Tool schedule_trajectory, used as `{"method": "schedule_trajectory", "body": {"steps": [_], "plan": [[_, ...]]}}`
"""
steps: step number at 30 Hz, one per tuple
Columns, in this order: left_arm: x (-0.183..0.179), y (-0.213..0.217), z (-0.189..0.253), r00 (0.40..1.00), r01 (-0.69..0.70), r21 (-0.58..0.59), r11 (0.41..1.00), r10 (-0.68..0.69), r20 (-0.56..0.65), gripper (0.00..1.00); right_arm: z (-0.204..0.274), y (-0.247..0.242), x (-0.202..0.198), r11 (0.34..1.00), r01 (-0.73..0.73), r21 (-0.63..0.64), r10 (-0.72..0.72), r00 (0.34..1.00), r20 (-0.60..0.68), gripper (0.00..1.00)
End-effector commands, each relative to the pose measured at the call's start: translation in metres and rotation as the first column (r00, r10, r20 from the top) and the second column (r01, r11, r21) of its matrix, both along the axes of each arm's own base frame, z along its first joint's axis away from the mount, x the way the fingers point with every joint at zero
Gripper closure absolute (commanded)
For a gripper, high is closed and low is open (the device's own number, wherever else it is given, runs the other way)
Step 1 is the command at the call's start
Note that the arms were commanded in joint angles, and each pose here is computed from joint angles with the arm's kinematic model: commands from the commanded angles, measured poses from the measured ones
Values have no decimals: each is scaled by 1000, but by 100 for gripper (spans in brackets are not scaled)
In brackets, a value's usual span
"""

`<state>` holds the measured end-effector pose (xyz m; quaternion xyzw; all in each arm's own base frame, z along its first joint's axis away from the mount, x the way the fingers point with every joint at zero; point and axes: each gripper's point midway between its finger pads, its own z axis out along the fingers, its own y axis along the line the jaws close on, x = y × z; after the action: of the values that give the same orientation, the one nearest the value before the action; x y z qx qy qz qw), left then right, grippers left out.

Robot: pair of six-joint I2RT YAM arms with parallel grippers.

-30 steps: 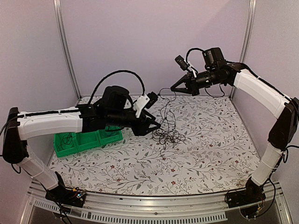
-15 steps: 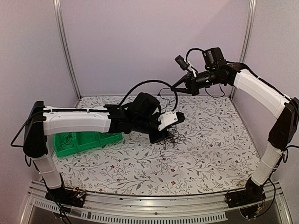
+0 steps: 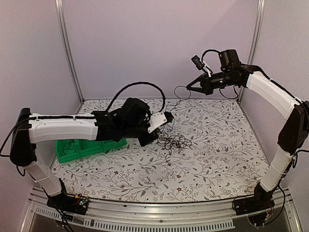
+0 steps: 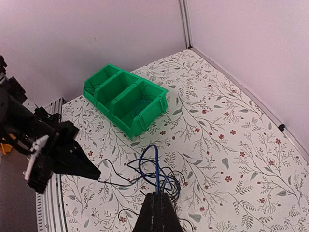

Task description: Untangle the cables

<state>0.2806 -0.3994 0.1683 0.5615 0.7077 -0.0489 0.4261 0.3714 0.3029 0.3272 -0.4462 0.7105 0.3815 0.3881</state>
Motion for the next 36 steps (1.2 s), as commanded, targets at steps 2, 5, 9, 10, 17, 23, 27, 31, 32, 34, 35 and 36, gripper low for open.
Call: {"method": "schedule_trajectory", "body": {"steps": [2, 5, 9, 10, 17, 23, 27, 31, 32, 34, 35, 36], "plan": [[31, 69, 137, 941, -257, -455, 853, 328, 84, 100, -52, -61, 55, 975, 210, -71, -216, 972, -90, 100], [43, 117, 181, 890, -338, -637, 693, 455, 23, 100, -86, -89, 72, 949, 292, -118, -309, 938, -156, 100], [52, 162, 212, 844, -387, -742, 547, 534, -47, 100, -114, -111, 84, 912, 368, -179, -398, 900, -177, 100], [54, 170, 217, 837, -391, -760, 520, 545, -58, 100, -117, -113, 85, 906, 376, -193, -408, 897, -171, 100], [61, 171, 249, 872, -345, -829, 440, 477, -109, 100, -130, -117, 85, 896, 383, -224, -423, 890, -171, 100], [64, 138, 259, 927, -309, -836, 454, 342, -156, 100, -67, -62, 47, 979, 184, -85, -192, 977, -94, 83], [63, 111, 270, 961, -259, -847, 465, 215, -176, 100, -15, -21, 14, 999, 28, -29, -27, 999, 45, 54], [62, 84, 265, 975, -221, -837, 500, 102, -197, 100, 39, 5, -3, 996, -77, 45, 69, 985, 160, 31], [62, 78, 264, 977, -212, -836, 506, 81, -198, 100, 50, 10, -4, 994, -92, 63, 79, 979, 190, 26], [61, 67, 260, 978, -196, -830, 522, 44, -203, 100, 68, 20, -6, 989, -113, 95, 87, 965, 249, 16], [61, 62, 259, 979, -185, -829, 528, 25, -202, 100, 73, 24, -9, 987, -126, 105, 94, 959, 267, 13], [60, 56, 258, 980, -174, -827, 535, 8, -201, 100, 77, 29, -11, 984, -139, 111, 103, 954, 281, 12]]}}
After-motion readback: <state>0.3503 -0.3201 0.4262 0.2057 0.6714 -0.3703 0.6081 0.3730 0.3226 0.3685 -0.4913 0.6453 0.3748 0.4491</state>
